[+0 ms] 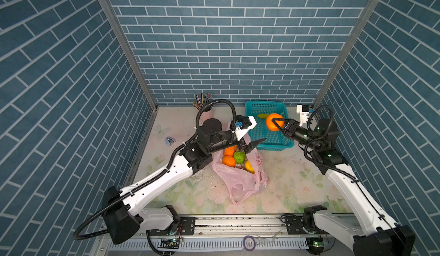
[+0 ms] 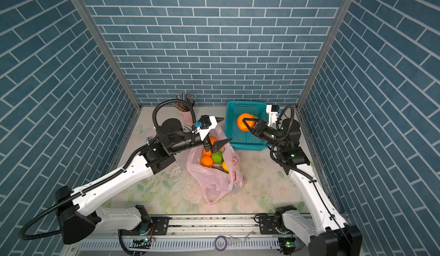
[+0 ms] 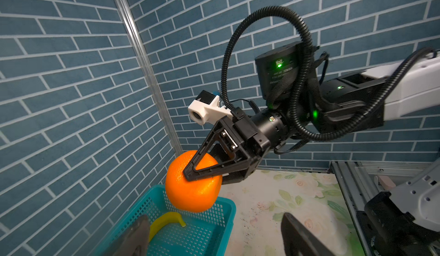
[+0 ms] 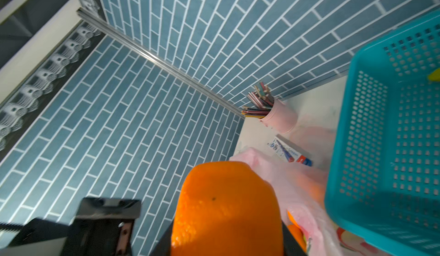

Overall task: Untie the knot of the plastic bag and take out the fruit
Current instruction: 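Carry the orange with the right gripper into the teal basket and release it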

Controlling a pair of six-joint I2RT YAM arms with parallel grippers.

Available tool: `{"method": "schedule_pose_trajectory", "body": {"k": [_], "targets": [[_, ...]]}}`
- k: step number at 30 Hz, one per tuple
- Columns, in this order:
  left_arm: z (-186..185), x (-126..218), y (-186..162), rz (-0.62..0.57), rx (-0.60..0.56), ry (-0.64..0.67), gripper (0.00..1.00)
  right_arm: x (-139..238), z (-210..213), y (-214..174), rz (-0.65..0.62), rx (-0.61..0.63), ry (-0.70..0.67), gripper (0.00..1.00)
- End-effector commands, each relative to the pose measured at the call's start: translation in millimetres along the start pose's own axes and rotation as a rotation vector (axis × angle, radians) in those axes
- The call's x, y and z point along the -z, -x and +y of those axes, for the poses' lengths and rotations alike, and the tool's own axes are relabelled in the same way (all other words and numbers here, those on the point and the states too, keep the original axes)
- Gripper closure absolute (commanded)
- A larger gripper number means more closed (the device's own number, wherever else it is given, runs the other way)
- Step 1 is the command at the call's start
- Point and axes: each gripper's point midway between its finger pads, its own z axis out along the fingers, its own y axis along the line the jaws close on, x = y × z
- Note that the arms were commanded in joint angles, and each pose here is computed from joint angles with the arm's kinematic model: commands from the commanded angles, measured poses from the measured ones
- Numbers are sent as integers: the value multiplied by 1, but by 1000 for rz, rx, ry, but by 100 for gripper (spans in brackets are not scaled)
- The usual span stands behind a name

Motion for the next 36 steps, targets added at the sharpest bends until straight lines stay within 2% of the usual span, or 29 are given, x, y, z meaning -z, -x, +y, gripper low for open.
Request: {"method": "schedule_pose_trajectory", "body": {"k": [1, 10, 16, 28, 36], "targets": [[1, 13, -18, 100, 104, 45, 13, -12, -28, 13, -1, 45, -58, 56], [9, 38, -58, 293, 252, 193, 13, -59, -117, 33, 79, 28, -203, 55], [4, 43, -72, 373, 293, 205, 13, -98, -173, 38, 117, -36, -258, 56], [0, 49, -82, 424, 347, 249, 13, -180, -278, 34, 153, -149, -360, 56], [1, 51, -90, 438, 377, 280, 13, -234, -321, 27, 188, -211, -369, 55]]}}
